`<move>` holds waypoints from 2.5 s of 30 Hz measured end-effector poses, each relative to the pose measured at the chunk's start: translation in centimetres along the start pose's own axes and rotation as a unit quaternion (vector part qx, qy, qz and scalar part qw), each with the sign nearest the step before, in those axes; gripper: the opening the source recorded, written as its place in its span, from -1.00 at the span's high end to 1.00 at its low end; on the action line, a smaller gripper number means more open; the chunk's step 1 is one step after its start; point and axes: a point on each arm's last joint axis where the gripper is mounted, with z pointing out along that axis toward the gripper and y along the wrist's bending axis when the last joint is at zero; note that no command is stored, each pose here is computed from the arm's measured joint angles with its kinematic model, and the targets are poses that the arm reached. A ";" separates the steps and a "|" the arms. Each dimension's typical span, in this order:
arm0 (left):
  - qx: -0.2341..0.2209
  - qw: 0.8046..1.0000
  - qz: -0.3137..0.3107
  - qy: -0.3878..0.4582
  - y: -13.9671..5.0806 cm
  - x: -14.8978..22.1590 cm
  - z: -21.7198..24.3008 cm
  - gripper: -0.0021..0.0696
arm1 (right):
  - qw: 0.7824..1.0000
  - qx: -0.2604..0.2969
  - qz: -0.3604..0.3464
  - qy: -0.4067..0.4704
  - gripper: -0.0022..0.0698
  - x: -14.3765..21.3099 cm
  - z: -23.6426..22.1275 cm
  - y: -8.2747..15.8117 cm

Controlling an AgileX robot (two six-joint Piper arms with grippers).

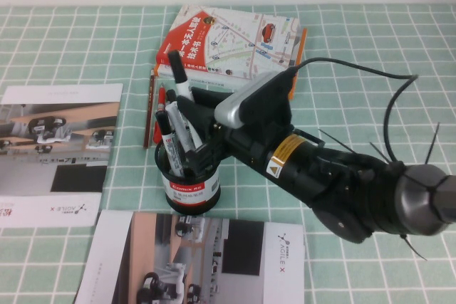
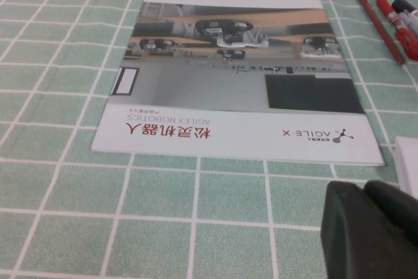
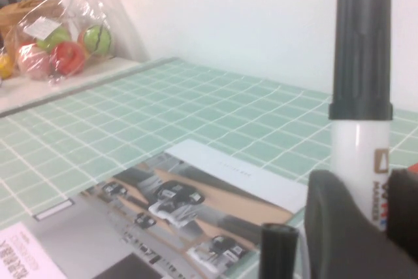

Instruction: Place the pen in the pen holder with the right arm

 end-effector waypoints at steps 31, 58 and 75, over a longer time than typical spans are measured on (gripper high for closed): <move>0.000 1.000 0.000 0.000 0.0 0.0 0.0 0.95 | 0.992 -0.005 -0.051 0.115 0.12 1.2 0.6 -0.1; 0.000 1.000 0.000 0.000 0.0 0.0 0.0 0.95 | 0.994 0.045 0.025 0.096 0.99 -10.2 -22.6 3.7; 0.000 1.000 0.000 0.000 0.0 0.0 0.0 0.95 | 0.980 0.130 0.027 0.151 0.99 -3.3 -28.0 2.3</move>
